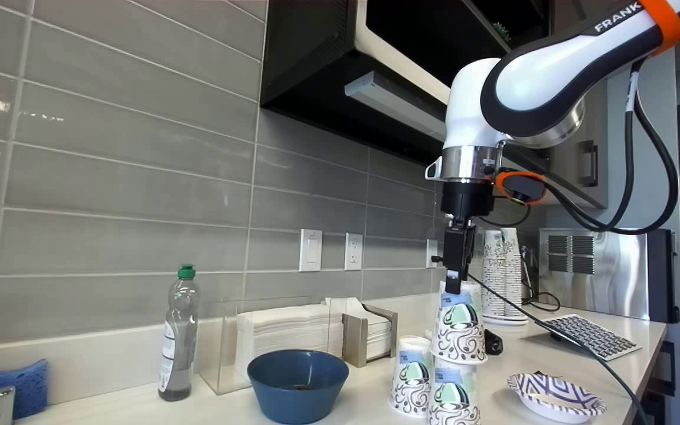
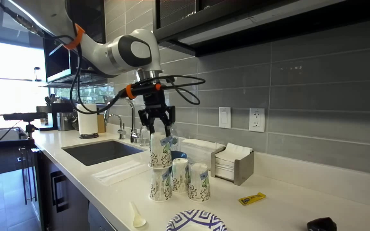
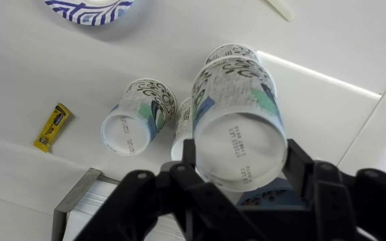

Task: Stack up the cups

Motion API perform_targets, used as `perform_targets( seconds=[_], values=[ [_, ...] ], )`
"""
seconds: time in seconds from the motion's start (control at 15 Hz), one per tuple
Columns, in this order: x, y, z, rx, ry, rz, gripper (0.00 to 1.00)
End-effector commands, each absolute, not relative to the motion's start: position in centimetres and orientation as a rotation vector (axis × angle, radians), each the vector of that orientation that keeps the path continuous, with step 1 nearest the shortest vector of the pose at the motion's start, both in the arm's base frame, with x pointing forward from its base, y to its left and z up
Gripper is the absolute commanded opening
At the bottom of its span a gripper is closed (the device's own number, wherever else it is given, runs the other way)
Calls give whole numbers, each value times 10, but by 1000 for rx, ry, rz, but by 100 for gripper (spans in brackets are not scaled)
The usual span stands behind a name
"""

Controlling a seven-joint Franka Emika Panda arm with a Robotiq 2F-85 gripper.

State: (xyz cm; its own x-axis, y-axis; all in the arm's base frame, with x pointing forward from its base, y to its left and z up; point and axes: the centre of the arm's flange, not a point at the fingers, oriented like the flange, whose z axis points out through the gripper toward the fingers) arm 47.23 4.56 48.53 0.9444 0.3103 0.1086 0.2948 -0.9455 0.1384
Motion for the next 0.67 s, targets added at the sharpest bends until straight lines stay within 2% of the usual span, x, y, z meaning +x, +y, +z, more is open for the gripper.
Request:
perform_targets(
  seconds=[0.0, 0.4, 0.47, 0.53, 0.6],
  values=[
    [482, 46, 485, 3001, 491, 200, 40],
    [484, 47, 478, 3004, 493, 182, 40],
    [484, 47, 477, 3007, 500, 180, 90],
    [484, 47, 476, 3009, 501, 179, 91],
    [485, 47, 476, 3007, 499, 176, 96]
  ],
)
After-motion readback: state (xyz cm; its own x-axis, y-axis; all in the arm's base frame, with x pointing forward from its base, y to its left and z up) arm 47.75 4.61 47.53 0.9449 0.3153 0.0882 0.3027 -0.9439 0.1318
